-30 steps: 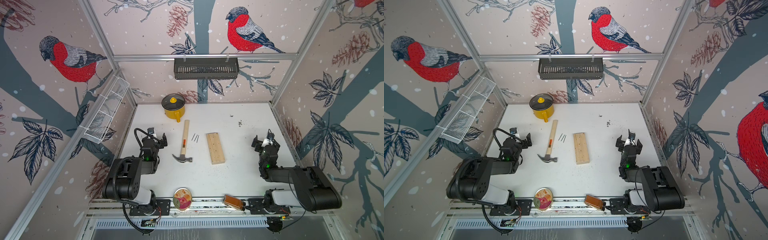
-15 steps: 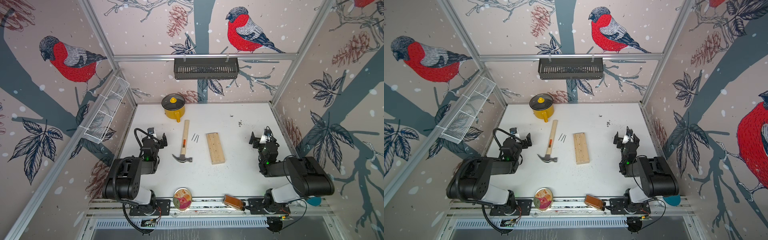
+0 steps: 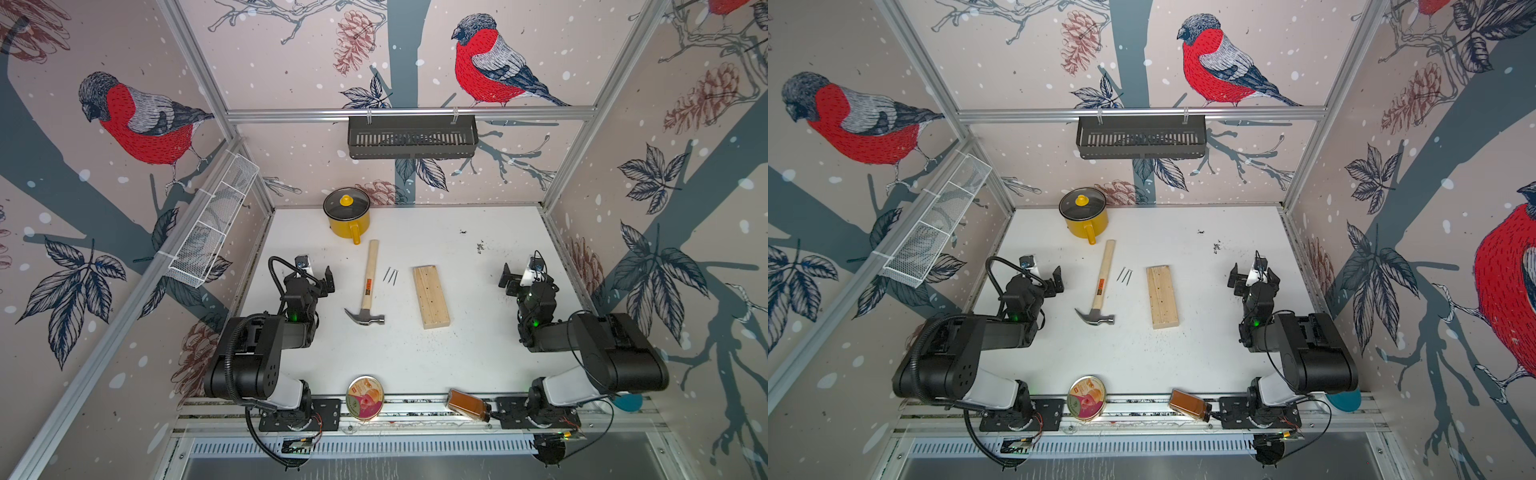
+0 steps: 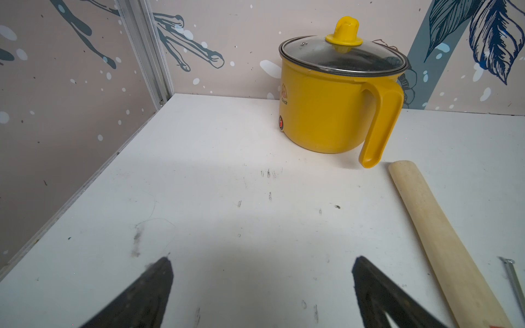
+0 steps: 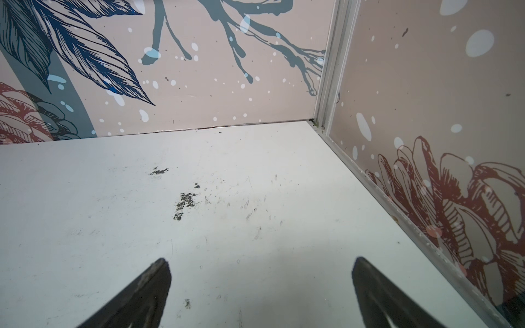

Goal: Use a claw hammer to pull out a nail
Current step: Reset both arms

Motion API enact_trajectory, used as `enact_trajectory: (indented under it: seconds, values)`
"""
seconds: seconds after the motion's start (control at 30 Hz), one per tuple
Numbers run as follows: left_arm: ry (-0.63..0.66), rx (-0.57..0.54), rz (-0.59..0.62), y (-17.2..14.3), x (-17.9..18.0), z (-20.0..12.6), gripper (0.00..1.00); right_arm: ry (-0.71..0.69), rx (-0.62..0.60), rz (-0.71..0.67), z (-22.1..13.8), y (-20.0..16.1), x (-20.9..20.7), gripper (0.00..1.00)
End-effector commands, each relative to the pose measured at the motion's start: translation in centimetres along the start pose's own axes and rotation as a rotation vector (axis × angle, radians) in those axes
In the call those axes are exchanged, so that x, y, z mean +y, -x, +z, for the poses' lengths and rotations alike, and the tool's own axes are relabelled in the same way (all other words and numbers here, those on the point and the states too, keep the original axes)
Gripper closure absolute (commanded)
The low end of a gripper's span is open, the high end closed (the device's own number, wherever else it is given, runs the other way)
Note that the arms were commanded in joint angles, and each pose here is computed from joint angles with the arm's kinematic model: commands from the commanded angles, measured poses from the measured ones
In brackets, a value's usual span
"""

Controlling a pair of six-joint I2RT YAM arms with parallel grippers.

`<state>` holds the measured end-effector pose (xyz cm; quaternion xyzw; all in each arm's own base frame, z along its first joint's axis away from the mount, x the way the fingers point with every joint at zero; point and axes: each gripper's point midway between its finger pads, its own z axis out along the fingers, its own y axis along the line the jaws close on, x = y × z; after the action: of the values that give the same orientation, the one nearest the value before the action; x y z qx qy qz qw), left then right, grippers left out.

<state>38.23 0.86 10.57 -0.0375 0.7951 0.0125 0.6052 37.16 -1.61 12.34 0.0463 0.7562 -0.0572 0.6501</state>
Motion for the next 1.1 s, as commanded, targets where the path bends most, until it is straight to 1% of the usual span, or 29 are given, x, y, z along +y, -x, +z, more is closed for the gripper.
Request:
enact_trajectory:
  seconds: [0.0,1.07]
  values:
    - [-0.014,-0.049,0.008,1.26,-0.31,-0.02,0.02,0.003,-0.006,0.009,0.11,0.23,0.07,0.0]
    - [-0.002,-0.055,0.015,1.4,-0.31,-0.07,0.01,0.003,-0.008,0.009,0.11,0.26,0.1,0.0]
